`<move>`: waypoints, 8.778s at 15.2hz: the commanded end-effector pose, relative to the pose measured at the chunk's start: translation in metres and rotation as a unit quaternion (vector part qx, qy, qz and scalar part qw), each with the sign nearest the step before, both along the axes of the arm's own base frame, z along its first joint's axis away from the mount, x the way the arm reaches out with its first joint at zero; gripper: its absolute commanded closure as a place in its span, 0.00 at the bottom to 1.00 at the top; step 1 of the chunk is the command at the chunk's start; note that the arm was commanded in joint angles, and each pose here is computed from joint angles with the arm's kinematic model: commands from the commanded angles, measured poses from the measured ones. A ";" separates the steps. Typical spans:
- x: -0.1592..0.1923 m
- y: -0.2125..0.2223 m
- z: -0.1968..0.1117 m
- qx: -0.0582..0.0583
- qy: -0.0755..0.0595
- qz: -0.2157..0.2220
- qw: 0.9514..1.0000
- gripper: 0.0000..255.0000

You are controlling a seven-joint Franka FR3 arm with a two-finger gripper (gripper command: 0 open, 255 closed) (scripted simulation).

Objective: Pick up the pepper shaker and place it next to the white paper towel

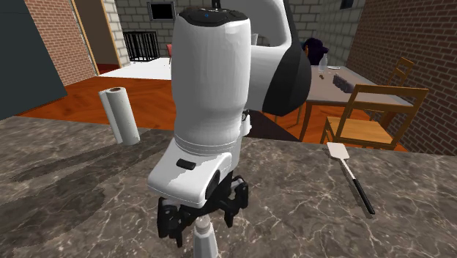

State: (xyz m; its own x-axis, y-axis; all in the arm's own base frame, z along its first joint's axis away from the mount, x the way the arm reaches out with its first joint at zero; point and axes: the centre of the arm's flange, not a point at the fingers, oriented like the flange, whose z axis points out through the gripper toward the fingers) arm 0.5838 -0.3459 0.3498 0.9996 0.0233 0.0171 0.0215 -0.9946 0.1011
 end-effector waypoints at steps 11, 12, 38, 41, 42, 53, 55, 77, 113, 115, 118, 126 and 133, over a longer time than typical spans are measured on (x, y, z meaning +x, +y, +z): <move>0.000 0.000 -0.001 0.000 0.000 0.000 1.000 1.00; 0.000 0.000 -0.001 0.000 0.000 0.000 1.000 1.00; 0.000 0.000 0.121 0.000 0.000 0.000 1.000 1.00; 0.000 0.000 0.136 0.000 0.000 0.000 1.000 1.00; 0.000 0.000 0.142 0.000 0.000 0.000 1.000 1.00; 0.000 0.000 0.200 0.000 0.000 0.000 1.000 1.00; 0.000 0.000 0.210 0.000 0.000 0.000 1.000 1.00; -0.097 -0.042 0.284 0.000 0.000 0.000 1.000 1.00; -0.330 -0.141 0.199 0.000 0.000 0.000 1.000 1.00; -0.330 -0.141 0.189 0.000 0.000 0.000 1.000 1.00; -0.330 -0.141 0.173 0.000 0.000 0.000 1.000 1.00; -0.330 -0.141 0.130 0.000 0.000 0.000 1.000 1.00; -0.330 -0.141 0.094 0.000 0.000 0.000 1.000 1.00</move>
State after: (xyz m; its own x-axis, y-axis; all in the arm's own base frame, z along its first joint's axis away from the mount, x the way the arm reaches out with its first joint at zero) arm 0.2541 -0.4859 0.4484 0.9996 0.0235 0.0169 0.0217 -0.9947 0.1007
